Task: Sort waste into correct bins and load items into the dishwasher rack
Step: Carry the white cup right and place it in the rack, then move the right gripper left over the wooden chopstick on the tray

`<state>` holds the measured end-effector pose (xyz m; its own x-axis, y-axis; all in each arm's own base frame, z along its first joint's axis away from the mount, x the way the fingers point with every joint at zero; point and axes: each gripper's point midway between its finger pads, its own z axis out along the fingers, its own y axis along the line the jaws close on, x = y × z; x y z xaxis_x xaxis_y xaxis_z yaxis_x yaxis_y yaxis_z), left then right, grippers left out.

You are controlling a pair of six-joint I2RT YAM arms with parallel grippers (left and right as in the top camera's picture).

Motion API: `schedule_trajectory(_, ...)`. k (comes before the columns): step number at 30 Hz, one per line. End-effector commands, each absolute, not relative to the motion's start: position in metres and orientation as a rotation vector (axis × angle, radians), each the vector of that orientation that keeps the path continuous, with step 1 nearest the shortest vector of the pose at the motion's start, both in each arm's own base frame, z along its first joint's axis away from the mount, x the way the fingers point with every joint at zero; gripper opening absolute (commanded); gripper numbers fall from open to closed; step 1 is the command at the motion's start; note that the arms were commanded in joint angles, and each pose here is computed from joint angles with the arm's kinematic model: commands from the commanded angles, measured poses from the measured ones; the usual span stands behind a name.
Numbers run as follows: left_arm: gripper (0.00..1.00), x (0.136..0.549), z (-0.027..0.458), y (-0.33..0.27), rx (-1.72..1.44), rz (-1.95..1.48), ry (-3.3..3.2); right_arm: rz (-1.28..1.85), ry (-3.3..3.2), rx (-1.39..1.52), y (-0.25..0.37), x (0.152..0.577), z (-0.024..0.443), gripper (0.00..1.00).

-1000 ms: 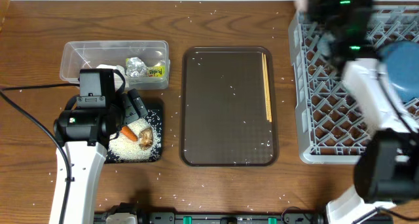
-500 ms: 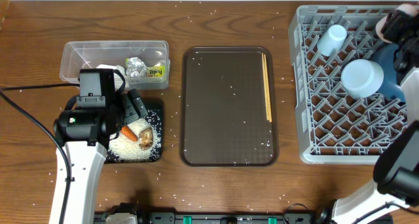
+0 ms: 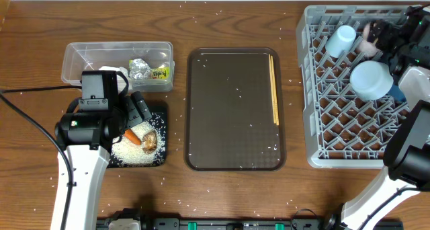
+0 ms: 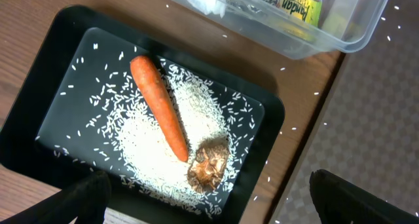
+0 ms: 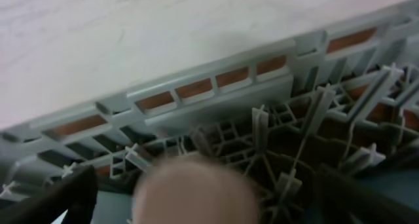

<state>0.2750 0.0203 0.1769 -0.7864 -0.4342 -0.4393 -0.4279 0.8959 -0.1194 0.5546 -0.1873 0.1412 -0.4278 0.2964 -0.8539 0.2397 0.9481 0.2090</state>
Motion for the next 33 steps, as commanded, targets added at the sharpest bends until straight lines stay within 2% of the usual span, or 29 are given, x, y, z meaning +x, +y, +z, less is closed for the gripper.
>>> schedule_trajectory(1,0.98,0.274,0.176,0.022,-0.625,-0.003,2.599,0.089,2.016,0.337,-0.174,0.56,0.155,0.99)
schedule_trajectory(5,0.98,0.274,0.176,0.022,-0.625,-0.003,2.599,0.129,1.965,0.299,-0.164,0.556,0.19,0.99)
schedule_trajectory(11,0.98,0.274,0.176,0.022,-0.625,-0.003,2.599,0.304,1.82,0.173,-0.115,0.538,0.285,0.99)
schedule_trajectory(15,0.98,0.274,0.176,0.022,-0.624,-0.003,2.6,0.414,1.795,0.037,-0.054,0.512,0.334,0.69)
schedule_trajectory(19,0.98,0.274,0.176,0.022,-0.624,-0.003,2.6,0.475,1.907,-0.005,0.011,0.487,0.331,0.26)
schedule_trajectory(20,0.98,0.274,0.176,0.022,-0.625,-0.003,2.599,0.478,1.951,-0.007,0.024,0.483,0.323,0.23)
schedule_trajectory(21,0.98,0.274,0.176,0.022,-0.625,-0.003,2.599,0.483,2.013,-0.013,0.041,0.477,0.31,0.24)
schedule_trajectory(22,0.98,0.274,0.176,0.022,-0.625,-0.003,2.599,0.5,2.089,-0.034,0.063,0.468,0.294,0.29)
schedule_trajectory(25,0.98,0.274,0.176,0.022,-0.625,-0.003,2.599,0.57,2.239,-0.123,0.114,0.446,0.259,0.59)
schedule_trajectory(26,0.98,0.274,0.176,0.022,-0.625,-0.003,2.599,0.594,2.283,-0.162,0.132,0.439,0.248,0.74)
schedule_trajectory(27,0.98,0.274,0.176,0.022,-0.625,-0.003,2.599,0.616,2.335,-0.21,0.152,0.43,0.234,0.97)
schedule_trajectory(28,0.98,0.274,0.176,0.022,-0.625,-0.003,2.599,0.622,2.354,-0.237,0.16,0.426,0.228,0.99)
schedule_trajectory(33,0.98,0.274,0.176,0.022,-0.625,-0.003,2.6,0.639,2.45,-0.355,0.205,0.412,0.19,0.99)
